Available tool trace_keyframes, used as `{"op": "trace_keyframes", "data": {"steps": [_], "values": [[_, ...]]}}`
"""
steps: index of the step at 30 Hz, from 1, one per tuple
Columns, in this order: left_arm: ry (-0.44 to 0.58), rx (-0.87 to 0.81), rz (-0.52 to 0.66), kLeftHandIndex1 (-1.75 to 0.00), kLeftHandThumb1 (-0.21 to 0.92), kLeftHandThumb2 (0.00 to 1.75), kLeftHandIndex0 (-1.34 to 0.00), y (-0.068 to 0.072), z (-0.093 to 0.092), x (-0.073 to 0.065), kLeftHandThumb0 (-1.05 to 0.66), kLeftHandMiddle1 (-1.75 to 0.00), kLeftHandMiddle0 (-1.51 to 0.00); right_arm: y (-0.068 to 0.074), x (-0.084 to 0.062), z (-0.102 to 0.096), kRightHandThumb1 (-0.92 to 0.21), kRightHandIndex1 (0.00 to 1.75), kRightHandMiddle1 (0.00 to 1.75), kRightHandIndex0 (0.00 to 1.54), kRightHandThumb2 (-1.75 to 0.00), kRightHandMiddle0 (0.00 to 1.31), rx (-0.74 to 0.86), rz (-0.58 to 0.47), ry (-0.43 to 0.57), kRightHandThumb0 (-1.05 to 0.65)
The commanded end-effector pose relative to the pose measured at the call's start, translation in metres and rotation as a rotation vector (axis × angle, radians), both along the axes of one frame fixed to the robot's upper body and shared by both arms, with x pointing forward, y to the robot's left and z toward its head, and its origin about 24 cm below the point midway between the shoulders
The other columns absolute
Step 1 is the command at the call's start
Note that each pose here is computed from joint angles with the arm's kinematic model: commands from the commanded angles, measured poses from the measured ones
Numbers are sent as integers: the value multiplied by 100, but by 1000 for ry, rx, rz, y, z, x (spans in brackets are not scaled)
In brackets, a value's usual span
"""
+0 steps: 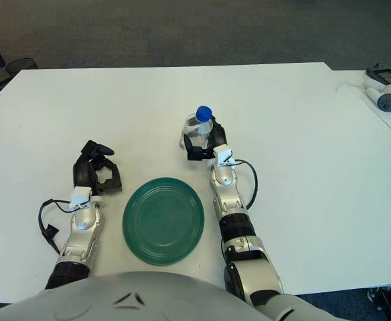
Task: Put the bottle into the plate.
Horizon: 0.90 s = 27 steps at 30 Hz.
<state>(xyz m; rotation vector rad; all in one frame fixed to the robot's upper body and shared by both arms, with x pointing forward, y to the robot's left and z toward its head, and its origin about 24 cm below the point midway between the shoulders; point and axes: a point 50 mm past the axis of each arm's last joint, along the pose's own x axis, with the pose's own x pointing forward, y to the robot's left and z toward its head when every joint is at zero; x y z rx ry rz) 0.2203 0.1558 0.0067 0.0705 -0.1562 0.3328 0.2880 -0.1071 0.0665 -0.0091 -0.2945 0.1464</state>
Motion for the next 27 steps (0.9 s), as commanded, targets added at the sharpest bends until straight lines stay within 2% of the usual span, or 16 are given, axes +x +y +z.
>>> {"op": "trace_keyframes", "data": {"steps": [1,6,9,14,18,20,23,27], "values": [[136,35,-3,-173,-7,175,-69,9,-26,-18,0,-175,-88,8,-27,54,-20,175,175,133,-143,114,-8,158,-242,-6],[139,42,-7,-174,-6,175,-68,9,-27,-18,0,-175,-88,14,-52,73,-22,175,175,135,-142,112,-88,188,-376,-8],[136,55,-2,-175,-6,175,-68,8,-27,-18,0,-175,-88,22,-65,81,-23,175,175,135,-141,112,-123,167,-529,-9],[125,81,19,-173,-7,175,-70,8,-26,-17,0,-175,-88,40,-75,89,-29,175,175,133,-136,111,-75,199,-698,-14],[130,76,6,-172,-7,175,-71,7,-26,-16,0,-175,-88,39,-80,89,-31,175,175,130,-134,107,-55,241,-786,-14],[132,69,2,-172,-7,175,-71,7,-26,-16,0,-175,-88,40,-83,86,-31,175,175,129,-134,105,-62,294,-793,-13],[129,61,-2,-173,-7,175,-70,5,-26,-16,0,-175,-88,42,-92,72,-31,175,175,124,-134,99,-112,504,-721,-10],[124,64,3,-174,-6,175,-69,5,-26,-16,0,-175,-88,44,-95,63,-32,175,175,120,-132,95,-192,683,-643,-9]]}}
